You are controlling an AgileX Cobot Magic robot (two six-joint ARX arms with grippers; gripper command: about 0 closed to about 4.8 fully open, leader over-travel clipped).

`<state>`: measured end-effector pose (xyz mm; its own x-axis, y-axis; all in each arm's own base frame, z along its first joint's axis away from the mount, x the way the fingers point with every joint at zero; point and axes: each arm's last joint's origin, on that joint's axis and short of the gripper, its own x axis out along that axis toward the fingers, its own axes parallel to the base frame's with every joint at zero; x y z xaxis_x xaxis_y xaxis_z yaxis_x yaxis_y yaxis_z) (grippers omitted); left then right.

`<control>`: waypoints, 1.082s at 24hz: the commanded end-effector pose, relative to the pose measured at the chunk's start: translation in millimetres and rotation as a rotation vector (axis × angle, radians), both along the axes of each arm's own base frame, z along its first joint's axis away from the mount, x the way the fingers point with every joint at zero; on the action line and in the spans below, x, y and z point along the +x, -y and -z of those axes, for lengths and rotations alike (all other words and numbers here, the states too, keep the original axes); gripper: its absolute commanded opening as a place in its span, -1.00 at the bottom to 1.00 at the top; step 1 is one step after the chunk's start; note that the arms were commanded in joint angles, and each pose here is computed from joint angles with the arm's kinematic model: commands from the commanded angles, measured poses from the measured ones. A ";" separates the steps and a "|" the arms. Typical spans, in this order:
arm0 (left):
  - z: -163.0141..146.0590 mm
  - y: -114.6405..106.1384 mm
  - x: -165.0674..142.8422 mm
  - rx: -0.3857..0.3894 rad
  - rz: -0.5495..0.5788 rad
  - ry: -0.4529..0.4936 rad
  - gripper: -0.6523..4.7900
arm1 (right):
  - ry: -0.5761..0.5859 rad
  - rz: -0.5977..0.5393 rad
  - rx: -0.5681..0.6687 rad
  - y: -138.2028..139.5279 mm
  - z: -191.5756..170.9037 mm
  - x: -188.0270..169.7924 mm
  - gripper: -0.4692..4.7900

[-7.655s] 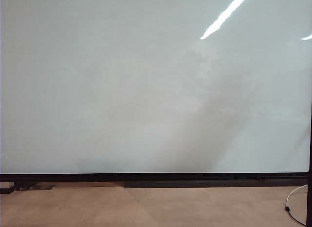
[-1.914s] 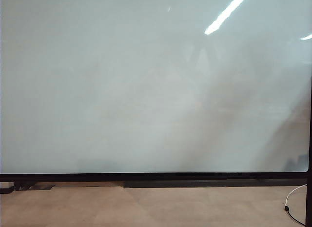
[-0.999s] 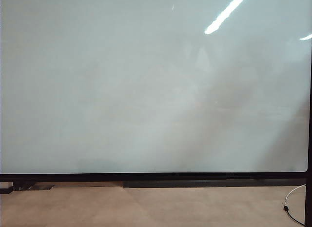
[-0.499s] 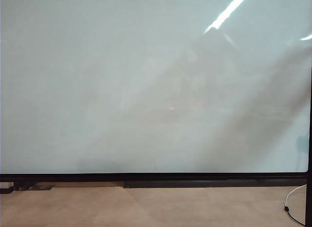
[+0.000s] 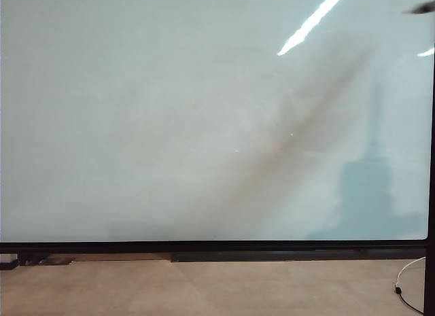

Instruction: Pick up the pen on the shelf to the right of the whiteboard and draw a triangle.

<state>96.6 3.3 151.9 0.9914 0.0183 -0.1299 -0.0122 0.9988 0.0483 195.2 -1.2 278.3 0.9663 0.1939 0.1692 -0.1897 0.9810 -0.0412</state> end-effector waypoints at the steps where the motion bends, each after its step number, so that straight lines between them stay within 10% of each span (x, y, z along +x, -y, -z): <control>1: -1.9 0.1 -0.1 0.001 0.001 0.011 -0.78 | -0.012 -0.128 0.000 -24.9 2.1 0.9 -0.83; 11: -1.9 0.0 -0.1 0.001 0.000 0.011 -0.78 | -0.015 -0.426 -0.008 -93.6 24.4 16.8 -0.83; 26: -1.9 0.1 -0.1 0.001 0.001 0.011 -0.78 | 0.023 -0.548 0.043 -142.7 46.7 72.7 -0.83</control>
